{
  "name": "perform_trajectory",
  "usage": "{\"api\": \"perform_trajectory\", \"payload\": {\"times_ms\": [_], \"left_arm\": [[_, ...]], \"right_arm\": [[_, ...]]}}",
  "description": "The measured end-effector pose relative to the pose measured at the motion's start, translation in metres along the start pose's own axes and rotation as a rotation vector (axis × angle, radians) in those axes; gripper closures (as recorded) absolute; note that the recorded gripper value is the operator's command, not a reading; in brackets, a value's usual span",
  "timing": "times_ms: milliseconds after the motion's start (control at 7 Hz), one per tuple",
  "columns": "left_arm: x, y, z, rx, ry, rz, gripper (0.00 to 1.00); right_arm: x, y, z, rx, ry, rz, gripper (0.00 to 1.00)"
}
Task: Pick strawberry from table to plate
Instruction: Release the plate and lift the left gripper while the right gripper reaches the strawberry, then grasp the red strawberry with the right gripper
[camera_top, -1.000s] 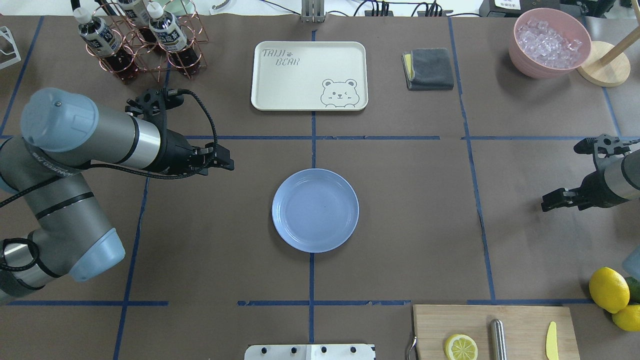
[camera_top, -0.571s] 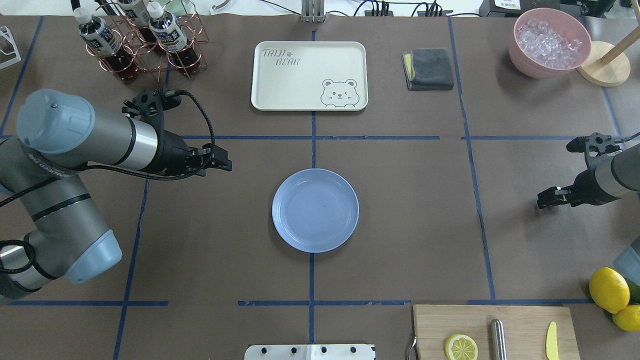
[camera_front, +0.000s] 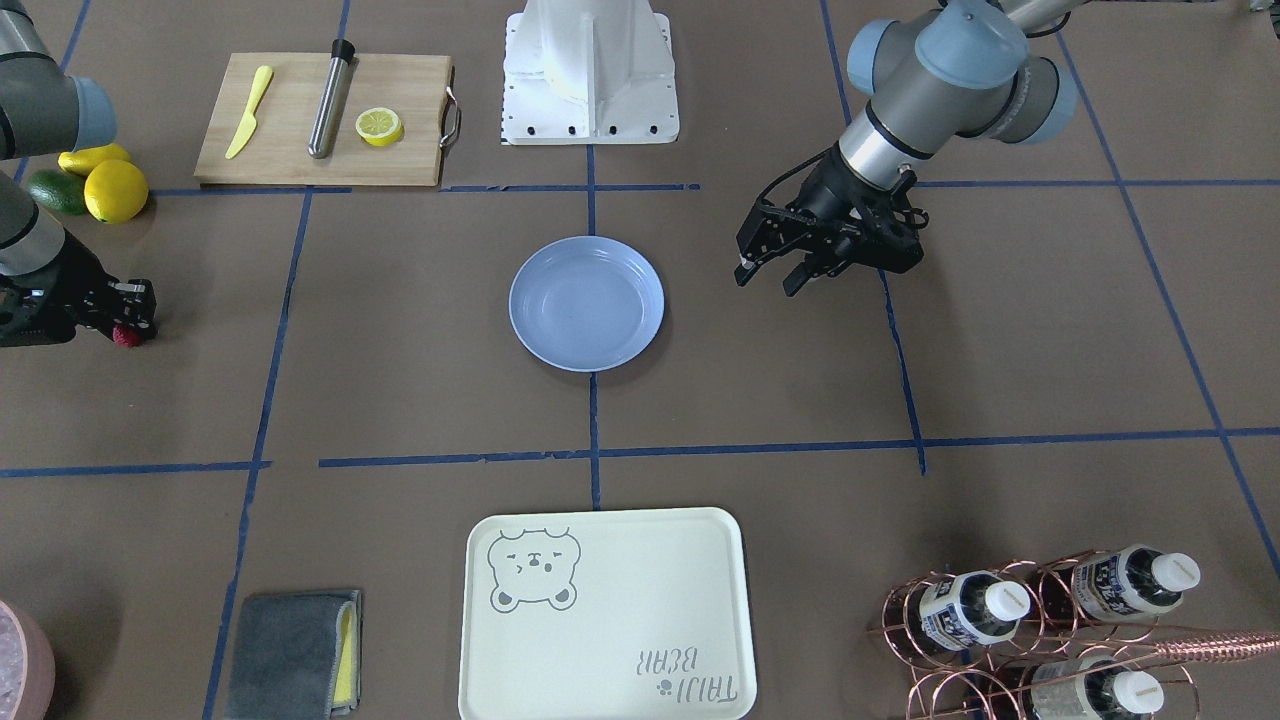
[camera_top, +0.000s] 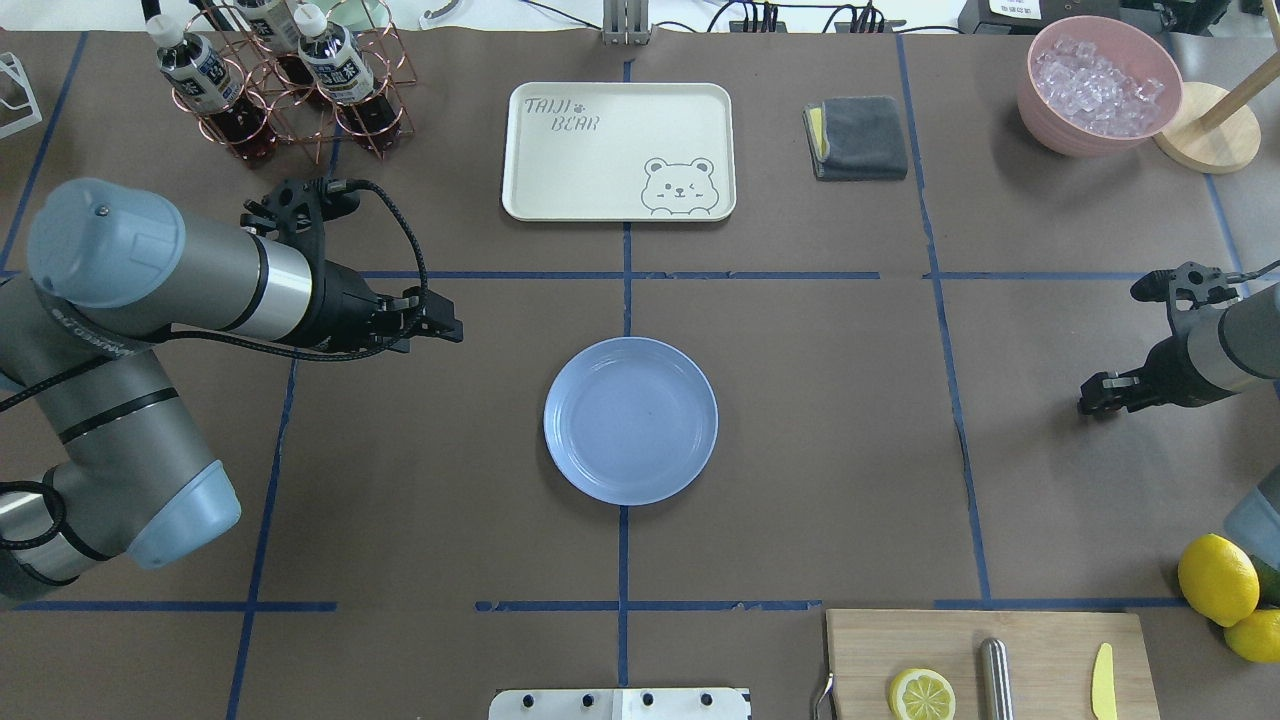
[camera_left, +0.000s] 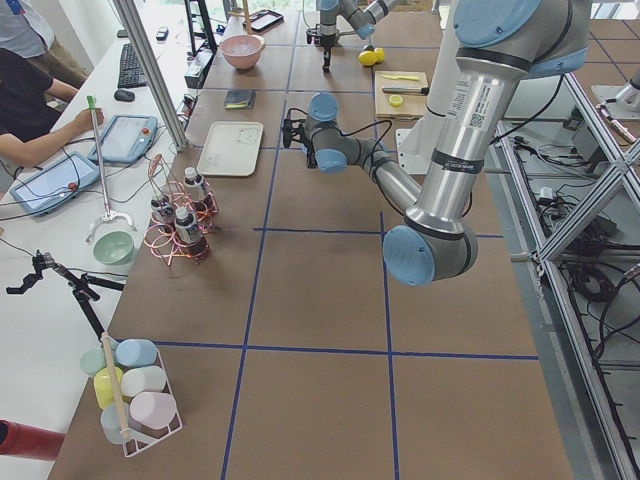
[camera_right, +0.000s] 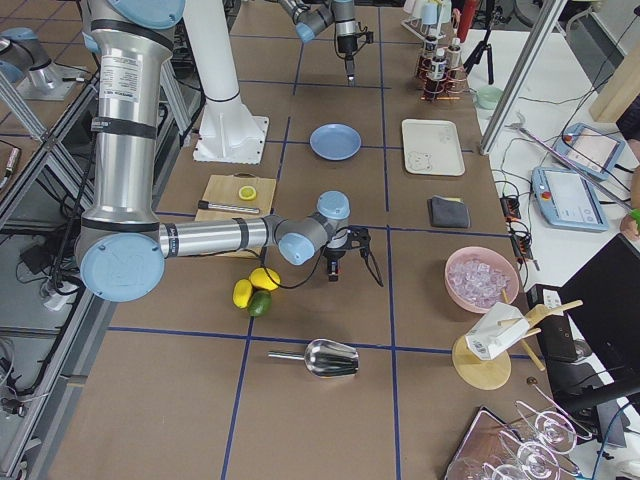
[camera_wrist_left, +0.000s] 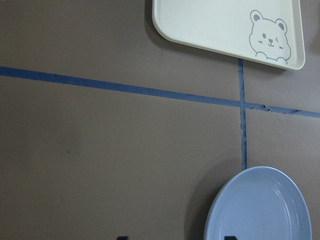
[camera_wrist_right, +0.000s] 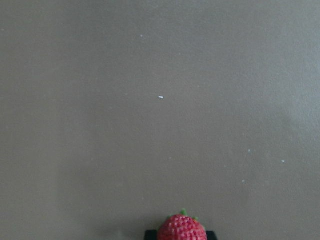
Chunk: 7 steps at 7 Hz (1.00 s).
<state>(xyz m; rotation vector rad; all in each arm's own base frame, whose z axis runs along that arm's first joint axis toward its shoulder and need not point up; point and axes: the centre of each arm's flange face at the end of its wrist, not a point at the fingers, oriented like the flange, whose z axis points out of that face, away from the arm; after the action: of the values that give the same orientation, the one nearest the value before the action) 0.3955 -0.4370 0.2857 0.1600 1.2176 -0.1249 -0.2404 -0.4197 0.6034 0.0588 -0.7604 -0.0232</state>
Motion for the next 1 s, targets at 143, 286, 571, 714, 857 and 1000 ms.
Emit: {"api": "perform_trajectory", "payload": {"times_ms": [143,286,571,714,857,1000], "left_arm": [[0.0,0.0,0.0,0.0,0.0,0.0,0.28],[0.0,0.0,0.0,0.001,0.0,0.0,0.28],[0.0,0.0,0.0,0.003,-0.001,-0.002,0.27],[0.0,0.0,0.0,0.003,-0.001,-0.002,0.27],[-0.001,0.0,0.0,0.003,-0.002,-0.002,0.27],[-0.002,0.0,0.001,0.002,-0.004,-0.003,0.27]], "right_arm": [[-0.004,-0.001,-0.006,0.008,-0.01,-0.005,1.0],[-0.015,-0.002,-0.019,0.023,-0.03,-0.016,1.0],[-0.073,-0.007,-0.065,0.068,-0.097,0.025,1.0],[-0.123,-0.012,-0.08,0.078,-0.152,0.078,1.0],[-0.182,-0.013,-0.084,0.075,-0.199,0.123,1.0],[-0.244,-0.014,-0.086,0.063,-0.217,0.152,1.0]]}}
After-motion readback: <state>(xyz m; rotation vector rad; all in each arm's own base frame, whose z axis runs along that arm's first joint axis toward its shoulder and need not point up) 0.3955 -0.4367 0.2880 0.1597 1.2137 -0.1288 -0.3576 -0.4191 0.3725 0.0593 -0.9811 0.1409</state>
